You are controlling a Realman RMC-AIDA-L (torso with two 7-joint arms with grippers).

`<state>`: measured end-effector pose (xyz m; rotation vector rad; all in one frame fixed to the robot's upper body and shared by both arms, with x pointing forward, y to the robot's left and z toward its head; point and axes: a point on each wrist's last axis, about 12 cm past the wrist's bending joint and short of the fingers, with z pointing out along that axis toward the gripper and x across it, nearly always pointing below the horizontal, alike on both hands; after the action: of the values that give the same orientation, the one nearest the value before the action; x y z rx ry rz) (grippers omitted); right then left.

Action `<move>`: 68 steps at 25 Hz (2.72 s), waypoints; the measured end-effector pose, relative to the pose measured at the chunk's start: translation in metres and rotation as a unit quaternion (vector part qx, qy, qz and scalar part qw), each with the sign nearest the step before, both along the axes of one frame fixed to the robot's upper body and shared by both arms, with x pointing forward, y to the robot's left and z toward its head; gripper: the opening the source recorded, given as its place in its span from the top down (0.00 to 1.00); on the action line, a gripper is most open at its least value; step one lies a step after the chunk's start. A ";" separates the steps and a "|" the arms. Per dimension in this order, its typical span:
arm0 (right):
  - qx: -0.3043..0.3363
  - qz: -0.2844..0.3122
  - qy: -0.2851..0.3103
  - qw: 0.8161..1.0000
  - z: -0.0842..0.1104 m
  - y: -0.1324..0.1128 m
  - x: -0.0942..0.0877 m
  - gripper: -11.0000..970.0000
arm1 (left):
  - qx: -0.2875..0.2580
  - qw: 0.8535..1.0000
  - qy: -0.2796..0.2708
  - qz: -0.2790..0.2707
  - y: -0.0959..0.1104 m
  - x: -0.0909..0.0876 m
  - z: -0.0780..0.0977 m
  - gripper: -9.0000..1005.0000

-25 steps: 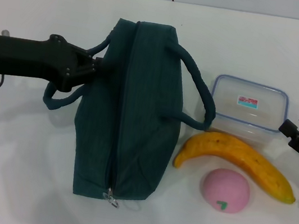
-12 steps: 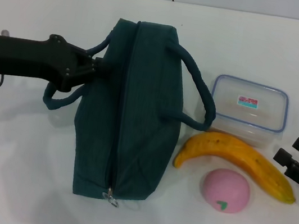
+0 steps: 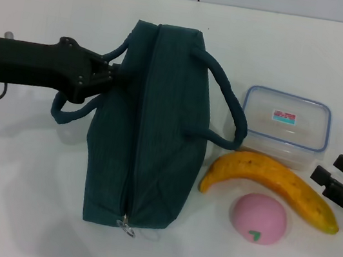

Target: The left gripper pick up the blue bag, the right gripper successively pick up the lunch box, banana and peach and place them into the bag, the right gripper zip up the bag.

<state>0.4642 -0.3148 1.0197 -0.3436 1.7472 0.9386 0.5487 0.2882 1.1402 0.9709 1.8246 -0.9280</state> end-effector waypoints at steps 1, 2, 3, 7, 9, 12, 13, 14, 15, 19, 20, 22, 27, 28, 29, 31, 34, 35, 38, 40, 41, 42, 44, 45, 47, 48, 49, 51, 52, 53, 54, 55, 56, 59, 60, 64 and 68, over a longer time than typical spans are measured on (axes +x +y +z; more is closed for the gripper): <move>-0.001 -0.002 0.001 1.000 0.000 0.000 0.001 0.18 | 0.000 1.000 0.000 0.000 0.000 0.000 0.000 0.94; -0.002 -0.003 0.001 1.000 0.000 0.000 0.002 0.18 | 0.000 1.000 0.000 0.000 0.000 0.000 0.000 0.94; -0.003 -0.004 0.000 1.000 0.000 0.000 0.003 0.18 | 0.000 1.000 0.000 0.000 0.000 0.000 0.000 0.94; -0.003 -0.003 -0.003 1.000 0.002 0.002 0.008 0.19 | 0.001 1.000 -0.004 -0.001 -0.001 0.001 0.000 0.95; -0.004 -0.003 -0.004 1.000 0.003 0.002 0.010 0.19 | 0.002 1.000 -0.008 -0.004 -0.001 0.000 -0.001 0.95; -0.006 -0.006 -0.004 1.000 0.003 0.002 0.012 0.19 | 0.001 1.000 -0.008 -0.004 -0.002 0.000 -0.001 0.95; -0.006 -0.006 -0.004 1.000 0.003 0.002 0.012 0.19 | 0.001 1.000 -0.008 -0.004 -0.002 0.000 -0.001 0.95; -0.005 -0.007 -0.003 1.000 0.003 0.002 0.013 0.19 | 0.001 1.000 -0.008 -0.004 -0.002 0.000 -0.001 0.95; -0.005 -0.008 -0.003 1.000 0.003 0.002 0.013 0.19 | 0.001 1.000 -0.008 -0.004 -0.001 0.000 -0.001 0.95; -0.002 -0.011 -0.005 1.000 0.005 0.002 0.016 0.19 | 0.002 1.000 -0.008 -0.004 -0.001 0.000 -0.001 0.95; -0.002 -0.011 -0.006 1.000 0.006 0.002 0.017 0.19 | 0.002 1.000 -0.008 -0.004 -0.001 0.000 -0.001 0.95; -0.002 -0.010 -0.008 1.000 0.006 0.003 0.019 0.19 | 0.002 1.000 -0.007 -0.004 -0.001 0.000 -0.001 0.95; -0.007 -0.012 -0.006 1.000 0.007 0.004 0.025 0.19 | 0.000 1.000 -0.009 0.003 0.003 0.000 -0.001 0.95; -0.008 -0.012 -0.005 1.000 0.007 0.004 0.026 0.19 | -0.001 1.000 -0.009 0.006 0.004 0.000 -0.001 0.95; -0.009 -0.013 -0.004 1.000 0.007 0.005 0.028 0.19 | -0.002 1.000 -0.010 0.008 0.004 0.000 0.000 0.95; -0.010 -0.015 -0.003 1.000 0.008 0.005 0.029 0.19 | -0.003 1.000 -0.010 0.010 0.005 -0.001 -0.001 0.95; -0.012 -0.015 -0.008 1.000 0.010 0.004 0.033 0.19 | -0.003 1.000 -0.009 0.011 0.006 -0.001 -0.001 0.95; -0.012 -0.016 -0.008 1.000 0.011 0.004 0.034 0.19 | -0.003 1.000 -0.009 0.011 0.006 -0.001 -0.001 0.95; -0.016 -0.021 -0.006 1.000 0.012 0.002 0.037 0.20 | -0.003 1.000 -0.009 0.011 0.006 -0.001 -0.001 0.94; -0.017 -0.024 -0.005 1.000 0.013 0.002 0.039 0.20 | -0.003 1.000 -0.009 0.012 0.007 -0.001 -0.001 0.94; -0.017 -0.024 -0.005 1.000 0.013 0.002 0.039 0.20 | -0.002 1.000 -0.009 0.012 0.007 -0.001 -0.001 0.94; -0.018 -0.024 -0.005 1.000 0.013 0.002 0.040 0.20 | -0.002 1.000 -0.009 0.012 0.007 -0.001 -0.001 0.94; -0.019 -0.024 -0.006 1.000 0.014 0.002 0.042 0.20 | -0.002 1.000 -0.010 0.011 0.007 -0.001 -0.001 0.94; -0.020 -0.024 -0.007 0.999 0.014 0.003 0.043 0.20 | -0.002 1.000 -0.010 0.011 0.007 -0.001 -0.001 0.94; -0.022 -0.023 -0.009 0.999 0.016 0.003 0.046 0.20 | -0.003 1.000 -0.009 0.011 0.006 -0.001 -0.001 0.94; -0.023 -0.023 -0.011 0.999 0.017 0.004 0.048 0.20 | -0.004 1.000 -0.009 0.010 0.006 -0.001 -0.001 0.95; -0.024 -0.023 -0.013 0.999 0.018 0.004 0.049 0.20 | -0.004 1.000 -0.009 0.009 0.005 -0.001 -0.001 0.95; -0.027 -0.024 -0.013 0.999 0.018 0.004 0.051 0.20 | -0.005 1.000 -0.009 0.008 0.004 -0.001 -0.001 0.95; -0.029 -0.025 -0.012 0.999 0.018 0.004 0.052 0.20 | -0.005 1.000 -0.009 0.007 0.004 -0.001 -0.001 0.95; -0.031 -0.026 -0.012 0.999 0.018 0.004 0.053 0.20 | -0.006 1.000 -0.009 0.007 0.003 -0.001 -0.001 0.95; -0.032 -0.026 -0.012 0.999 0.018 0.003 0.054 0.20 | -0.006 1.000 -0.009 0.007 0.003 -0.001 -0.001 0.95; -0.032 -0.026 -0.013 0.999 0.019 0.003 0.054 0.20 | -0.006 1.000 -0.009 0.007 0.003 -0.001 -0.001 0.95; -0.030 -0.025 -0.014 0.999 0.019 0.003 0.053 0.20 | -0.006 1.000 -0.009 0.007 0.003 -0.001 -0.001 0.95; -0.007 -0.041 -0.021 0.999 0.021 -0.001 0.048 0.20 | -0.006 1.000 -0.009 0.007 0.003 -0.001 -0.001 0.95; 0.002 -0.051 -0.022 0.998 0.021 -0.003 0.046 0.20 | -0.006 1.000 -0.009 0.007 0.003 -0.001 -0.002 0.95; 0.095 -0.156 -0.015 0.983 0.014 -0.010 0.035 0.20 | -0.007 1.000 -0.009 0.002 0.000 0.000 -0.001 0.95; 0.169 -0.186 0.005 0.968 0.009 0.000 0.031 0.20 | -0.008 1.000 -0.011 -0.005 -0.004 0.001 0.000 0.95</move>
<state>0.4957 -0.3152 1.0290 0.2053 1.5529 0.9375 0.5497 0.2842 1.1401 0.9769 1.7932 -0.9328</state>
